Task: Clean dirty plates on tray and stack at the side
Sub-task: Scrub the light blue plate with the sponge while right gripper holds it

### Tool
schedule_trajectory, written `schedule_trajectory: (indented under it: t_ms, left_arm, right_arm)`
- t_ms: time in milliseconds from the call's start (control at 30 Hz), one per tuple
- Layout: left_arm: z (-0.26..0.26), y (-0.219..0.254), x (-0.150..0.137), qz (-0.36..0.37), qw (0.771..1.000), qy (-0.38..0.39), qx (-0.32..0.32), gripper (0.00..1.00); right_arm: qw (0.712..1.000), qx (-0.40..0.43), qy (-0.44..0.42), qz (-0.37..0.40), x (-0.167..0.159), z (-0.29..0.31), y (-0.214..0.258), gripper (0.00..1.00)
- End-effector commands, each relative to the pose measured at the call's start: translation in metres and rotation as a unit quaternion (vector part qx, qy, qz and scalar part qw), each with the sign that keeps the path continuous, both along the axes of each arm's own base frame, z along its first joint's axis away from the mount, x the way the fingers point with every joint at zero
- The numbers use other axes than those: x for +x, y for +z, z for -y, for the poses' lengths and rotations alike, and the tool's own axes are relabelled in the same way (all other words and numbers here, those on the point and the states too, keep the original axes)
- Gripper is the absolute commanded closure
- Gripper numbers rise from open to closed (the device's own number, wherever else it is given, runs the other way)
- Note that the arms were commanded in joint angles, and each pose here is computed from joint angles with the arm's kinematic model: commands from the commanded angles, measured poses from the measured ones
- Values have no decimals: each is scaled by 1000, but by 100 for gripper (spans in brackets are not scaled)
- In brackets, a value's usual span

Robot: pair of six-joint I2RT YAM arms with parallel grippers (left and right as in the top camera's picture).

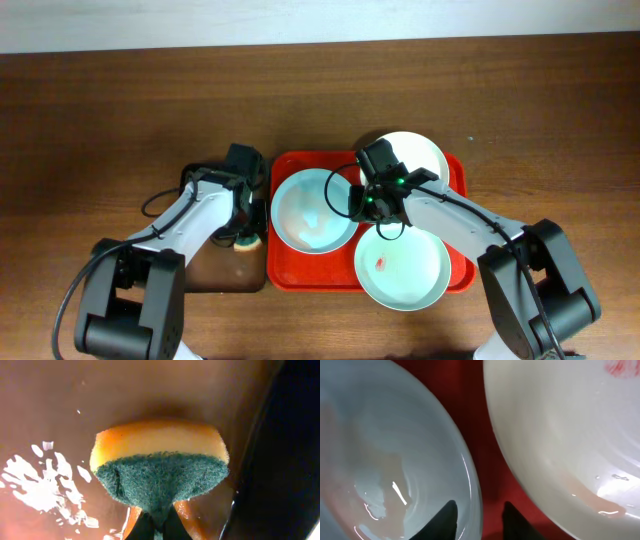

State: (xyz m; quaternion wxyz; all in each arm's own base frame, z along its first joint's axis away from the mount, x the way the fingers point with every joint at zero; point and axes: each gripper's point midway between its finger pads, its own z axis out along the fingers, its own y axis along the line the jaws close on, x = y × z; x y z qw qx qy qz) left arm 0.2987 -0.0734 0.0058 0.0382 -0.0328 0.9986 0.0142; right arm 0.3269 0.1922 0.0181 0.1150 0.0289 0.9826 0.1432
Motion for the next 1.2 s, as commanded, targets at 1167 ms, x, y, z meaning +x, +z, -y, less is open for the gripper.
schedule_trajectory:
  t_ms: [1167]
  left_arm:
    - [103, -17, 40, -7, 993, -82, -81, 100]
  right_arm:
    - [1000, 14, 4, -13, -2, -8, -11, 96]
